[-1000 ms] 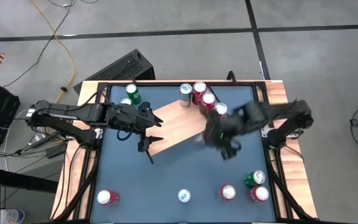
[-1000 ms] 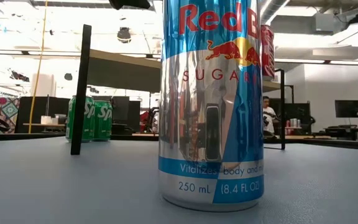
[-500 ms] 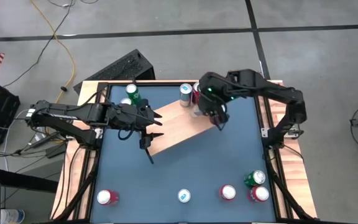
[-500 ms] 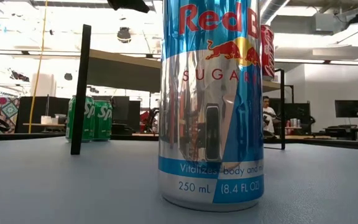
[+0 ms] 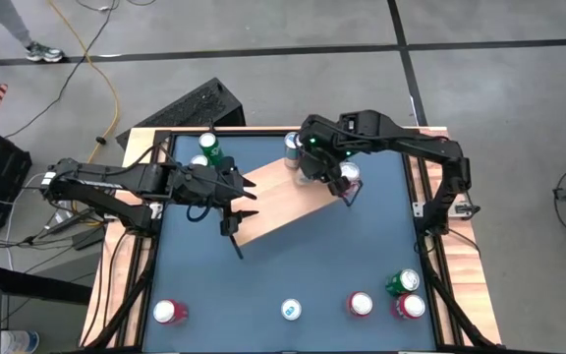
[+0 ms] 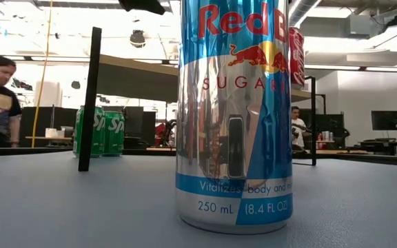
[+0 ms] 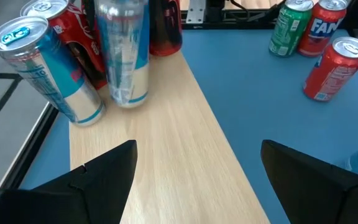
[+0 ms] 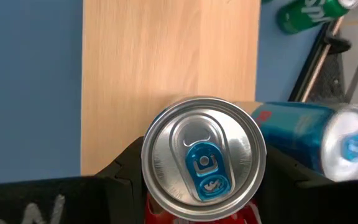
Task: Place canned beverage on shelf
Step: Put the right blue soda can on the shelf aligned with the other blue soda can
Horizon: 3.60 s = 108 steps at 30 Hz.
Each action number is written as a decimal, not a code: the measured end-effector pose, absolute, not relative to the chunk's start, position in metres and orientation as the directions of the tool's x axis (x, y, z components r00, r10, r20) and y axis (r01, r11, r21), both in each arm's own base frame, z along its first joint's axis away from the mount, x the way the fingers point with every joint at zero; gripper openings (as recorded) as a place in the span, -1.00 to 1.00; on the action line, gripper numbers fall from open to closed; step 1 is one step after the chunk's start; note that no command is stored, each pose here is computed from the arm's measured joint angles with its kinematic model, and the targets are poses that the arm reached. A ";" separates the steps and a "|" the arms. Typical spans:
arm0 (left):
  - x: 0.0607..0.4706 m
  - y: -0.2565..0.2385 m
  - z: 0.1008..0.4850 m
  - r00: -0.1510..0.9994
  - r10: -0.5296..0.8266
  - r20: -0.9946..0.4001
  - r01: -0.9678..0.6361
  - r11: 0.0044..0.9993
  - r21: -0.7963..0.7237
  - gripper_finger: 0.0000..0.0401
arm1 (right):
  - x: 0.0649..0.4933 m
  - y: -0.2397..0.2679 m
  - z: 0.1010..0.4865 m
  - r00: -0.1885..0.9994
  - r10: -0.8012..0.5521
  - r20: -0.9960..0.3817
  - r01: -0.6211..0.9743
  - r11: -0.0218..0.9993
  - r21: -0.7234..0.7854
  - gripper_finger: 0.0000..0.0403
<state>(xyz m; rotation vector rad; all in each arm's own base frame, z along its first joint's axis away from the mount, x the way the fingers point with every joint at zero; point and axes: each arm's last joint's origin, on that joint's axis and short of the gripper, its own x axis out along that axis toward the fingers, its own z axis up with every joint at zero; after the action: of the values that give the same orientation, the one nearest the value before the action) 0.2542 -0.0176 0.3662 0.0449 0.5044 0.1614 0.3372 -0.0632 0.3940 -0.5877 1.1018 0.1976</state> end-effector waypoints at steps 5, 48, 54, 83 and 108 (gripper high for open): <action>0.254 -0.018 0.366 0.861 0.164 -0.482 -0.142 0.986 0.083 0.64 | 0.340 -0.068 0.390 0.439 -0.137 -0.888 -0.430 0.836 -0.341 0.00; 0.254 -0.018 0.366 0.864 0.158 -0.478 -0.139 0.987 0.076 0.64 | 0.342 -0.063 0.410 0.472 -0.120 -0.873 -0.306 0.907 -0.290 0.30; 0.258 -0.016 0.365 0.863 0.215 -0.457 -0.187 0.976 0.107 0.64 | 0.336 -0.051 0.421 0.502 -0.127 -0.856 -0.324 0.890 -0.321 0.30; 0.331 0.046 0.297 0.830 0.503 -0.238 -0.486 0.864 0.133 -0.09 | 0.249 0.012 0.496 0.643 -0.144 -0.752 -0.171 0.930 -0.325 0.28; 0.333 0.047 0.305 0.868 0.465 -0.176 -0.456 0.885 0.092 -0.62 | 0.251 0.018 0.498 0.665 -0.130 -0.735 -0.177 0.929 -0.325 0.28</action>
<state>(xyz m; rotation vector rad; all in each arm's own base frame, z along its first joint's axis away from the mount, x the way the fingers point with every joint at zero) 0.3334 0.0466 0.3047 0.0479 0.1958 0.4825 0.2507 0.0181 0.4977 -0.3896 0.8483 0.0271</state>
